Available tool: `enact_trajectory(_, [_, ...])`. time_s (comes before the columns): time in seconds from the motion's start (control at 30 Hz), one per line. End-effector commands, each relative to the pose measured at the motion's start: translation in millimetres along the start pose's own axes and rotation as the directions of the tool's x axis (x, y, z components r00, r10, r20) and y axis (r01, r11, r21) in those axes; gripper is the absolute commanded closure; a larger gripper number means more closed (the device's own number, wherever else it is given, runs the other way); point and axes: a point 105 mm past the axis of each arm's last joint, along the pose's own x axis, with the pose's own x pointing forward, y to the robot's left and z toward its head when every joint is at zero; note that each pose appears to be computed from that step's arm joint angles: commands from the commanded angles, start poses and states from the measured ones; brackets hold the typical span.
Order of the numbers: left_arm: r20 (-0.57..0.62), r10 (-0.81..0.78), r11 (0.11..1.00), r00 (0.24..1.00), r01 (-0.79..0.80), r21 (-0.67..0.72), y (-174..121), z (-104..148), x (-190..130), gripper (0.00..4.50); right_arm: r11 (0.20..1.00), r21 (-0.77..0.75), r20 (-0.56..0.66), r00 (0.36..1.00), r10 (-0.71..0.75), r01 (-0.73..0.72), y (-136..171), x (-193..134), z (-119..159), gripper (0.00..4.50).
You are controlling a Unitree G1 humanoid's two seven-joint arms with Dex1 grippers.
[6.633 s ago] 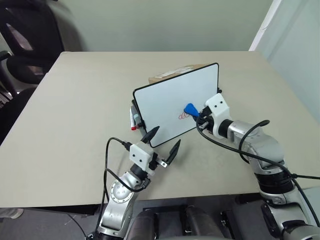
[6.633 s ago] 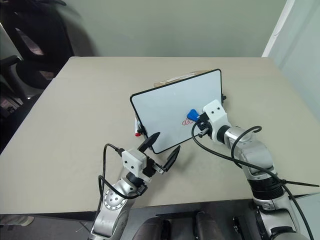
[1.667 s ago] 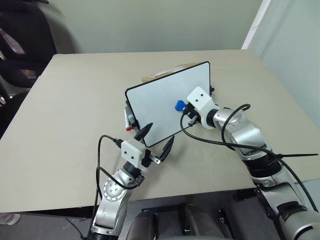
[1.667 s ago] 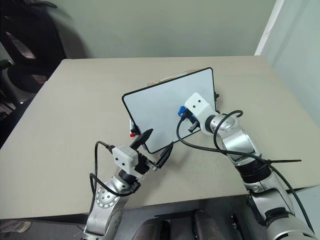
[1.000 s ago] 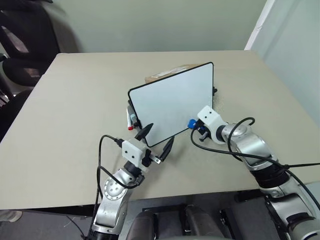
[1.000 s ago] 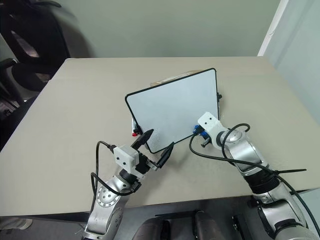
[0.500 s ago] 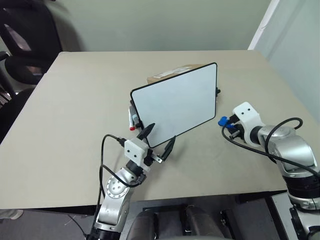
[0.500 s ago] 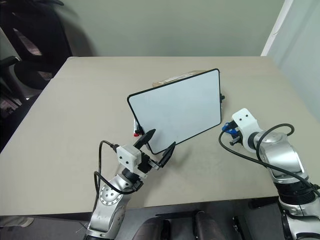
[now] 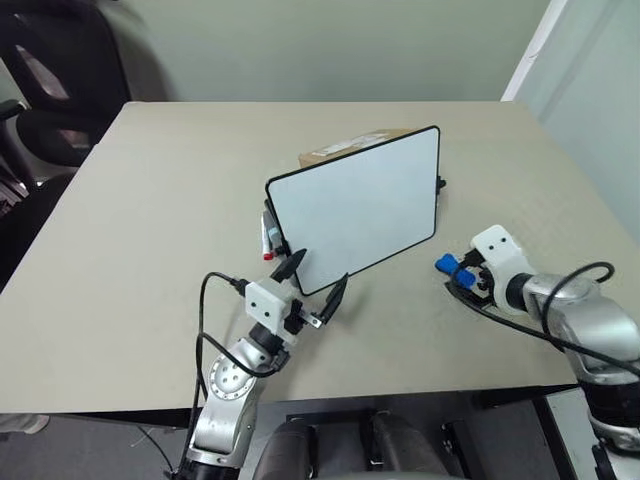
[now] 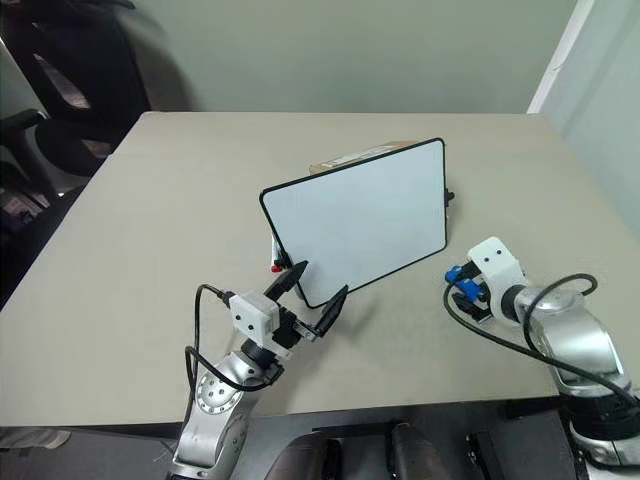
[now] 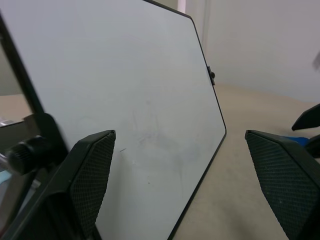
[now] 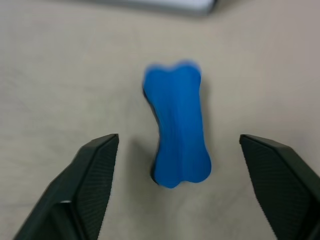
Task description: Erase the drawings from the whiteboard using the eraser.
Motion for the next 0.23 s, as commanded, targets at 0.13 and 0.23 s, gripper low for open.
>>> enact_trajectory(0.13, [0.060, 0.008, 1.000, 0.998, -0.009, 0.023, 6, 19, 0, 0.00, 0.988, -0.094, 0.258, 0.956, 0.140, -0.120, 32, -24, 32, 0.59])
enact_trajectory(0.23, [0.057, -0.004, 1.000, 0.998, 0.002, 0.026, 5, 19, 1, 0.00, 0.987, -0.081, 0.336, 0.929, 0.156, -0.136, 43, -23, 40, 0.59])
